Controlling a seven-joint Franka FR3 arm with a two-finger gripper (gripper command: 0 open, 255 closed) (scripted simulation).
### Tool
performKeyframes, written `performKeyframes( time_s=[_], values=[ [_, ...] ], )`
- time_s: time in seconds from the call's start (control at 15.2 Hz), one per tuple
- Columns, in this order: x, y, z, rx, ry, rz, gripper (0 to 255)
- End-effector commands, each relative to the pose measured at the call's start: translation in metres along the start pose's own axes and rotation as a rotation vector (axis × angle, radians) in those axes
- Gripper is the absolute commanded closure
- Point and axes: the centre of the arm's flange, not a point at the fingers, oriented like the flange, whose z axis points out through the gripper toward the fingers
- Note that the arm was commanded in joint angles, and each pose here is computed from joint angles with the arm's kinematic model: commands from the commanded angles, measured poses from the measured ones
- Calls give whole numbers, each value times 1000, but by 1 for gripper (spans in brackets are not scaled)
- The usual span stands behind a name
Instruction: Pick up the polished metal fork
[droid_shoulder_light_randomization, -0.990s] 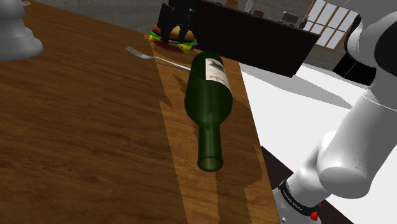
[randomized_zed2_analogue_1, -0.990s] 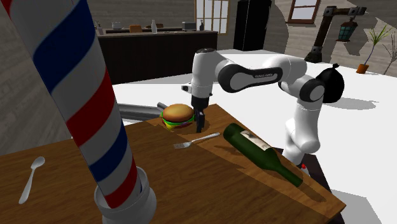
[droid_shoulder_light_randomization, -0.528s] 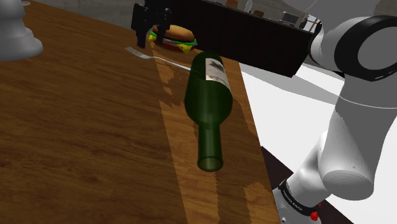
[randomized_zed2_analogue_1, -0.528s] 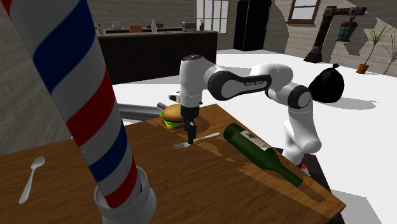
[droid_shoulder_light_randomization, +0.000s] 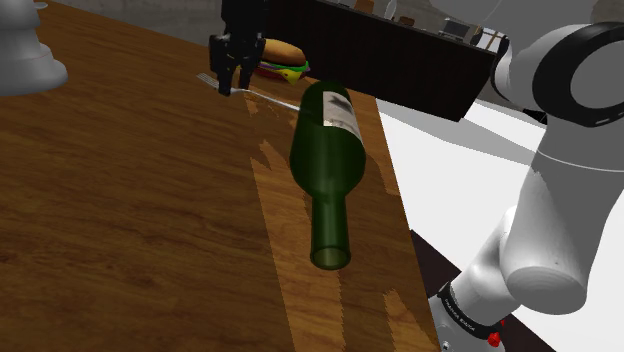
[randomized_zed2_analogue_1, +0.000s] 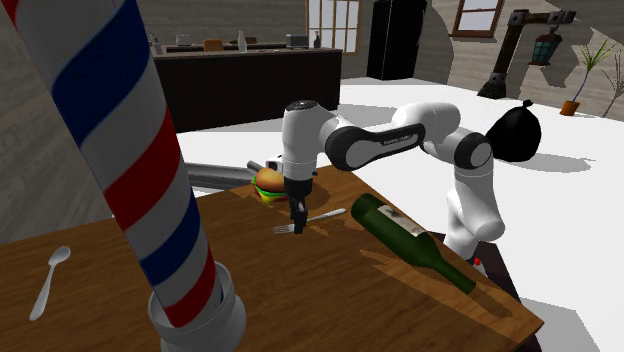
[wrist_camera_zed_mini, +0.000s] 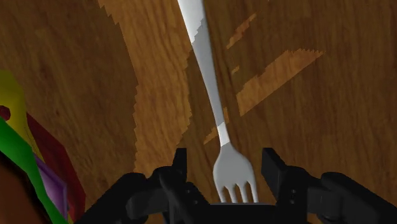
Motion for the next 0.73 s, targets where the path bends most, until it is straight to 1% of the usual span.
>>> performKeyframes(
  time_s=[0.0, 0.46, 0.66],
  values=[
    [0, 0, 1, 0, 0, 0, 255],
    [2, -1, 3, 0, 0, 0, 255],
    [1, 0, -9, 0, 0, 0, 255]
  ],
)
